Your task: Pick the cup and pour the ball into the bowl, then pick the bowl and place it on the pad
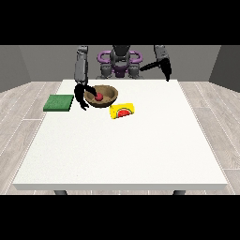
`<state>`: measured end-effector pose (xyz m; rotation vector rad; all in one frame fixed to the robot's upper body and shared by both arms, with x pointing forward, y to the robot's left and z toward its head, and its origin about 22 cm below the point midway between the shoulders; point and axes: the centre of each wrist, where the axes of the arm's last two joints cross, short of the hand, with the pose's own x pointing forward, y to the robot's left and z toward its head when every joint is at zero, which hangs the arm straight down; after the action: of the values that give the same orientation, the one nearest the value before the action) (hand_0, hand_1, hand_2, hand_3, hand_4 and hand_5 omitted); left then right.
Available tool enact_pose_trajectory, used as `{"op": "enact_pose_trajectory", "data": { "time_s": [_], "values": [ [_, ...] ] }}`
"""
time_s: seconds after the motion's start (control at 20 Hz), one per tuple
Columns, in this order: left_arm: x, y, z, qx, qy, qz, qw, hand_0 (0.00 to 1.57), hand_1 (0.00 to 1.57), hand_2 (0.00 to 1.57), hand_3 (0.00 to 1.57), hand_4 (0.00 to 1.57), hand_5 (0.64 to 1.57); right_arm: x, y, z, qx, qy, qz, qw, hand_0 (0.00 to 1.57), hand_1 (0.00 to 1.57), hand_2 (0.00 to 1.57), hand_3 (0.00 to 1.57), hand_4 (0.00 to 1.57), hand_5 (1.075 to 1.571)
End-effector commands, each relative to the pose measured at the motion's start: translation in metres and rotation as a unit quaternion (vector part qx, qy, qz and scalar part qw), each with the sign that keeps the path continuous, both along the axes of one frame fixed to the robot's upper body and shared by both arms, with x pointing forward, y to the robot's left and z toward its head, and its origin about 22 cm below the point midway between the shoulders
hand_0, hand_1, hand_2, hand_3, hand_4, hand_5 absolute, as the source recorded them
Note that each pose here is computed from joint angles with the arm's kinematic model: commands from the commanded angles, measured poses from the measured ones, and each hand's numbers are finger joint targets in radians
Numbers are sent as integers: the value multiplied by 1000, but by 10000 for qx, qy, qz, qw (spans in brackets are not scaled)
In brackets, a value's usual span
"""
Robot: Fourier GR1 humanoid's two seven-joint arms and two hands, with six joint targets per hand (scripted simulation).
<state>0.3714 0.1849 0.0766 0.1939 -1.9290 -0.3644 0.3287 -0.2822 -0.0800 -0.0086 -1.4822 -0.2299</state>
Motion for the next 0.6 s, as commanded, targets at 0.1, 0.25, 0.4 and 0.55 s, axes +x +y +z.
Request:
{"op": "enact_pose_trajectory", "data": {
  "time_s": [0.1, 0.25, 0.4, 0.55],
  "values": [
    [2, 0, 3, -35, 133, 104, 9999, 0, 0, 0, 0, 0, 1569, -6, 0, -11, -477, 1184, -1, 9918, 1571, 1571, 1571, 1571, 1042, 1549],
    [4, 30, -2, -153, 220, 159, 9995, 0, 0, 0, 0, 0, 1570, 12, 8, 7, -687, 1208, -111, 9902, 1571, 1571, 1571, 1571, 1025, 1554],
    [-9, 49, -41, -159, 394, 581, 9974, 0, 0, 0, 0, 0, 1570, 25, 7, 27, -905, 1493, 160, 9845, 1571, 1571, 1571, 1571, 1019, 1554],
    [-12, 76, -53, -216, 914, 728, 9929, 0, 0, 0, 0, 0, 1570, 27, 50, 26, -921, 1778, 457, 9787, 1571, 1571, 1571, 1571, 1030, 1558]
  ]
}}
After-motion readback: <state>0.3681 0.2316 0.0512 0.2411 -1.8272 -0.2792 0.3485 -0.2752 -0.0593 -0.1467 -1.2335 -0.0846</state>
